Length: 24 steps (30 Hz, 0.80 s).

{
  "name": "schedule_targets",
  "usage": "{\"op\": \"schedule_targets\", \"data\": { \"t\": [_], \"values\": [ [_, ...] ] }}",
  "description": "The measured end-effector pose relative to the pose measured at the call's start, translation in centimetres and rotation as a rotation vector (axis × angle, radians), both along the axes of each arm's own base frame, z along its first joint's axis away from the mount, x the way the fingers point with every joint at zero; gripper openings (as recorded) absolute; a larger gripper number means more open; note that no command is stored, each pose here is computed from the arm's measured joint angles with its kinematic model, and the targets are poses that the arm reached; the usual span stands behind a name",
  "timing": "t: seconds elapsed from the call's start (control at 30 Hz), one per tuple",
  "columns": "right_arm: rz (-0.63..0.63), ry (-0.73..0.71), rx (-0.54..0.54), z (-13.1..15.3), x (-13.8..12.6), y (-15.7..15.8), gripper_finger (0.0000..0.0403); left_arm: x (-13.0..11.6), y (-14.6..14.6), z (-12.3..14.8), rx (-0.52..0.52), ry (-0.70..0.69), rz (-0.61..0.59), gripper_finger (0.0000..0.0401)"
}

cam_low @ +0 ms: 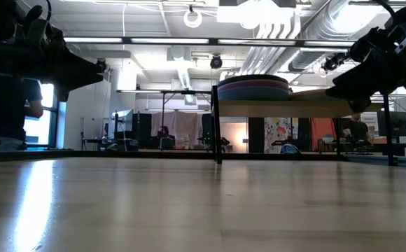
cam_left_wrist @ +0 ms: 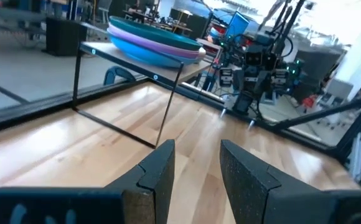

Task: Place and stack plates onto a shelf
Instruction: Return to Home Position

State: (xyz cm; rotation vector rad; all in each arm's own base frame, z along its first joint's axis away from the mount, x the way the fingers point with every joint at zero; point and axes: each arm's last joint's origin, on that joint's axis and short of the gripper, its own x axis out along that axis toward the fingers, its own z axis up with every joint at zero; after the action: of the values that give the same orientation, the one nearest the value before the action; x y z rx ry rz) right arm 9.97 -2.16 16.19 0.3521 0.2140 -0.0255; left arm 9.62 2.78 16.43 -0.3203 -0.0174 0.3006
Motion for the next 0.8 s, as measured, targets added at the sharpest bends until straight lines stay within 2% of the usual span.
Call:
{"op": "schedule_targets", "data": {
  "t": [0.13, 0.3, 0.8],
  "values": [
    [-0.003, 0.001, 0.014, 0.0, 0.0, 0.0, 0.0128, 0.0, 0.0, 0.01, 0.065, 0.019, -0.002, 0.0117],
    [-0.038, 0.003, 0.119, -0.01, 0.0, -0.03, 0.0128, 0.0, 0.0, 0.02, 0.058, 0.016, -0.002, 0.0117],
    [-0.041, 0.003, 0.128, -0.02, 0.0, -0.04, 0.0128, 0.0, 0.0, 0.02, 0.058, 0.016, -0.001, 0.0117]
  ]
}}
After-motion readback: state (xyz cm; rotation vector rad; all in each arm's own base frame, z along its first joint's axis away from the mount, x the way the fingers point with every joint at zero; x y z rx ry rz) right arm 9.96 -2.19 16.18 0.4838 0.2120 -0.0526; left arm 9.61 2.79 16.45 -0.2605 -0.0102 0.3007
